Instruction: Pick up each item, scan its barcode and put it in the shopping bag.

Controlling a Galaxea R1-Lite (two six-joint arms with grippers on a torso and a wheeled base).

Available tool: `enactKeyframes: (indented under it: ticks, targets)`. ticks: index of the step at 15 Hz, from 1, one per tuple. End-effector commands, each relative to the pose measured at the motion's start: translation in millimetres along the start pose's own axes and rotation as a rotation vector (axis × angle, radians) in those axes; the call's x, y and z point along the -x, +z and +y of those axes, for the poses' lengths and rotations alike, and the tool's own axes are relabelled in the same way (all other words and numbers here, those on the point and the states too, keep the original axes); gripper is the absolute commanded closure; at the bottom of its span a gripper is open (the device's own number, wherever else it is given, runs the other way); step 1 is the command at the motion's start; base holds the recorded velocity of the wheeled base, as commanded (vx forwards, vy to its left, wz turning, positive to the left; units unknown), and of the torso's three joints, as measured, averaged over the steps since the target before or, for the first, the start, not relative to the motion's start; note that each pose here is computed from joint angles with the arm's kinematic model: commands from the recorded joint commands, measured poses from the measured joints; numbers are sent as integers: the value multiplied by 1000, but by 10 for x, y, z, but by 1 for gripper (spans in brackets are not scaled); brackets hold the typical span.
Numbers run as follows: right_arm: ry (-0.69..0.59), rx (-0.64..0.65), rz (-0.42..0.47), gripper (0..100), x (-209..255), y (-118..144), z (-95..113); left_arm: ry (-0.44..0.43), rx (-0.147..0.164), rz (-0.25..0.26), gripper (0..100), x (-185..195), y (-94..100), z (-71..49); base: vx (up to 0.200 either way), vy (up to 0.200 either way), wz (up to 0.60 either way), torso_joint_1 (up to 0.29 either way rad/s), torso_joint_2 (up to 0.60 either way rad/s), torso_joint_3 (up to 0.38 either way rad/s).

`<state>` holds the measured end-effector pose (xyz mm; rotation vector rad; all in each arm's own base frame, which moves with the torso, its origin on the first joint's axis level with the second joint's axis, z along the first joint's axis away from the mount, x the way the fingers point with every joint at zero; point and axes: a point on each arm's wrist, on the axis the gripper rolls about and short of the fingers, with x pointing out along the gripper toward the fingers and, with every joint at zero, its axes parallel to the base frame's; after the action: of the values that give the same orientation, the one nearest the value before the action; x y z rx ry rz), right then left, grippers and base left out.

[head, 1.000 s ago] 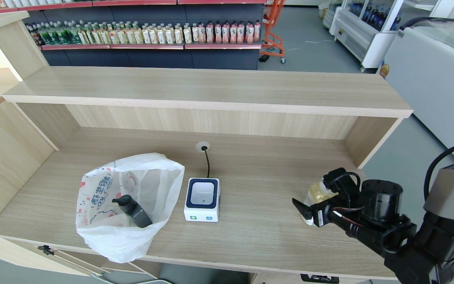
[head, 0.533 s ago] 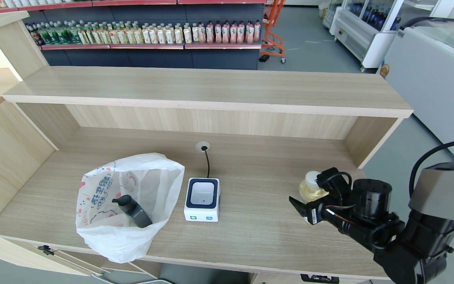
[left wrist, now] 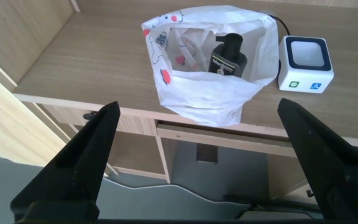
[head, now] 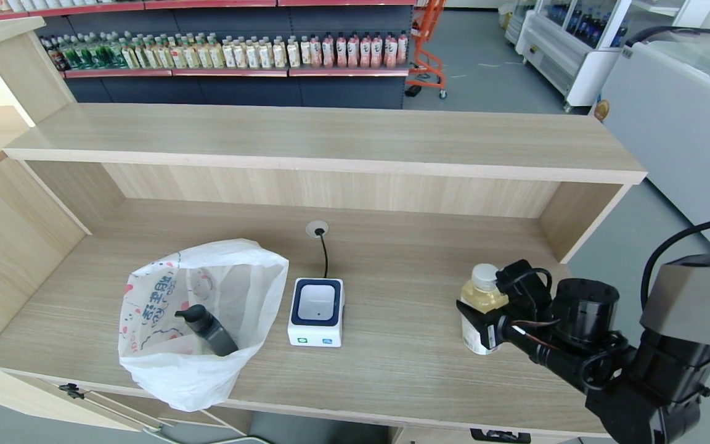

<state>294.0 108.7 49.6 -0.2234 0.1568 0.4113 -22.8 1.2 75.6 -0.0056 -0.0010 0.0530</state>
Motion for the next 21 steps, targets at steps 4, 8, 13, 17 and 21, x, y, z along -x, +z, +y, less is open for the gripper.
enactKeyframes:
  ticks: [4, 8, 13, 17, 21]
  targets:
    - [-1, -39, -22, 100, 127, 108, -23, 1, 1, -1, 0, 0, 0, 0, 0, 0, 0, 0, 0, 0]
    - [208, -155, -128, 100, 400, 397, -11, 1, 1, -1, 0, 0, 0, 0, 0, 0, 0, 0, 0, 0]
    - [447, -271, -147, 100, 661, 658, 242, 1, 1, -1, 0, 0, 0, 0, 0, 0, 0, 0, 0, 0]
    - [569, -315, -151, 100, 735, 844, 532, 1, 1, -1, 0, 0, 0, 0, 0, 0, 0, 0, 0, 0]
    - [620, -333, -153, 100, 774, 947, 738, 1, 1, -1, 0, 0, 0, 0, 0, 0, 0, 0, 0, 0]
